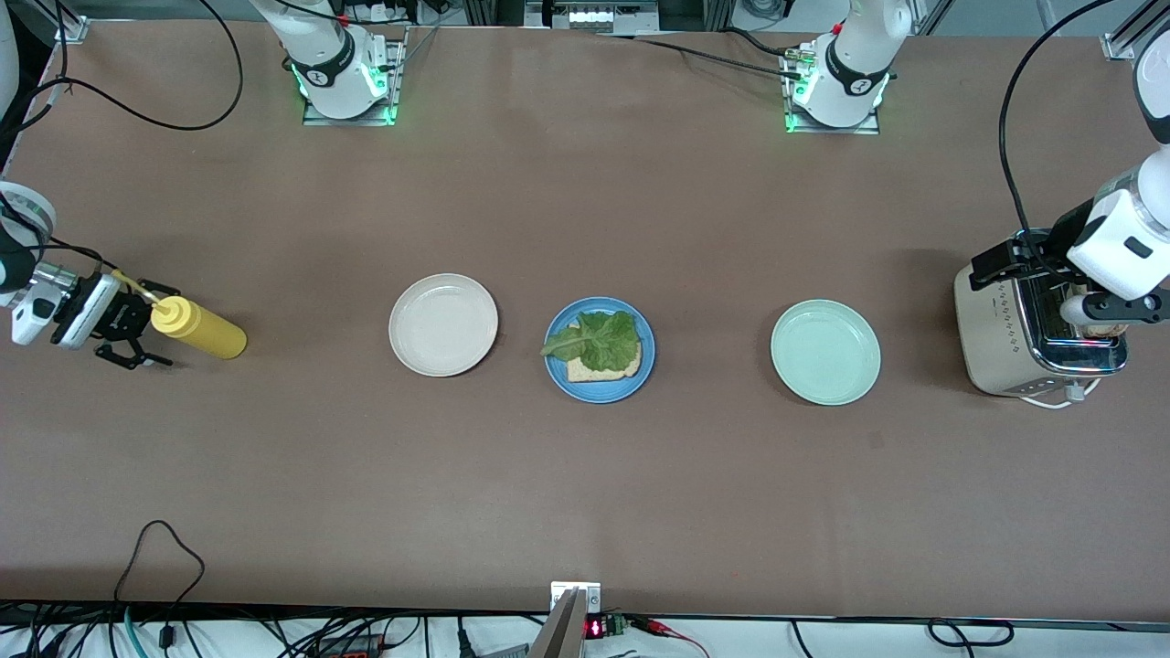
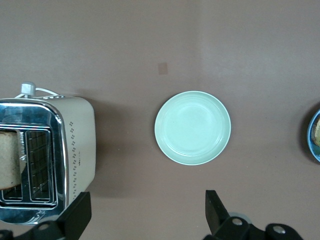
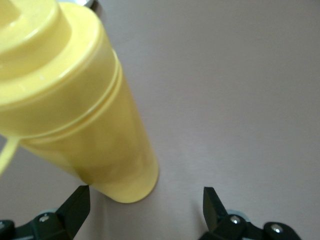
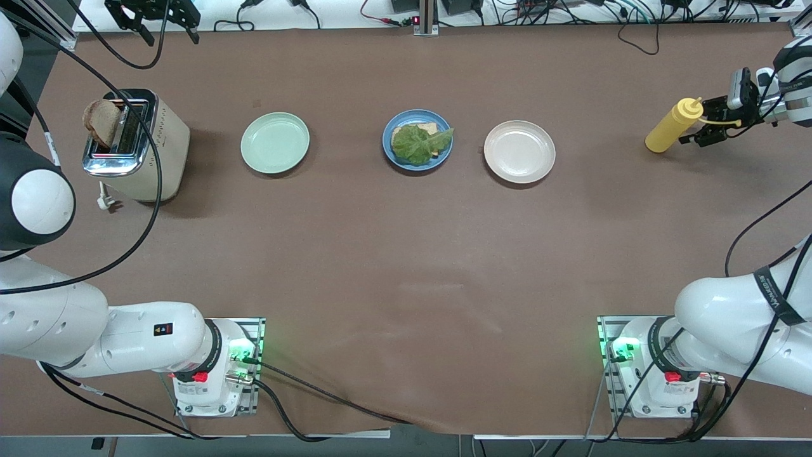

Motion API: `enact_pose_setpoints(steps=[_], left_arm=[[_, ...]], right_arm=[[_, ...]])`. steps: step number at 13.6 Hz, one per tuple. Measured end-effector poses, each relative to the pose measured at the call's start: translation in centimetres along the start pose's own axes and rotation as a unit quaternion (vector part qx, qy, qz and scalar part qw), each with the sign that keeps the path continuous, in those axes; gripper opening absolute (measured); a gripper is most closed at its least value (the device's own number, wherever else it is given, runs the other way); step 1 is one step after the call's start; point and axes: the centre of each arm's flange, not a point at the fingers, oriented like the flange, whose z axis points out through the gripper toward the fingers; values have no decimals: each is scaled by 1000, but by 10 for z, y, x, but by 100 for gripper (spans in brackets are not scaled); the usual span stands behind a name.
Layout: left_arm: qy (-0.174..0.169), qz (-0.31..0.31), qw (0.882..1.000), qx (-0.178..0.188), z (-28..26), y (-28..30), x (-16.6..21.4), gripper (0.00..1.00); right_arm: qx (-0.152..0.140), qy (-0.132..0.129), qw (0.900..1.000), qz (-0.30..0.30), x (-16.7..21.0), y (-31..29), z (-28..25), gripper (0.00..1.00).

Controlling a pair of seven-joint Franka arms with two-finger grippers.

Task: Make sandwich in blue plate with both arms
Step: 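Grasp the mustard bottle with the right gripper while the left gripper reaches toast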

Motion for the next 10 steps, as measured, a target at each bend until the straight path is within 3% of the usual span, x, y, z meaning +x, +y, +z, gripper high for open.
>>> enact_pose_setpoints(steps=[4,10], left_arm=[[4,24,1000,-2,-4,22,-1,100],[23,34,999,-2,-22,16,0,100]], right_arm=[[2,2,1000,-5,5,2,10,100],[40,15,999,0,-11,-10,56,100]])
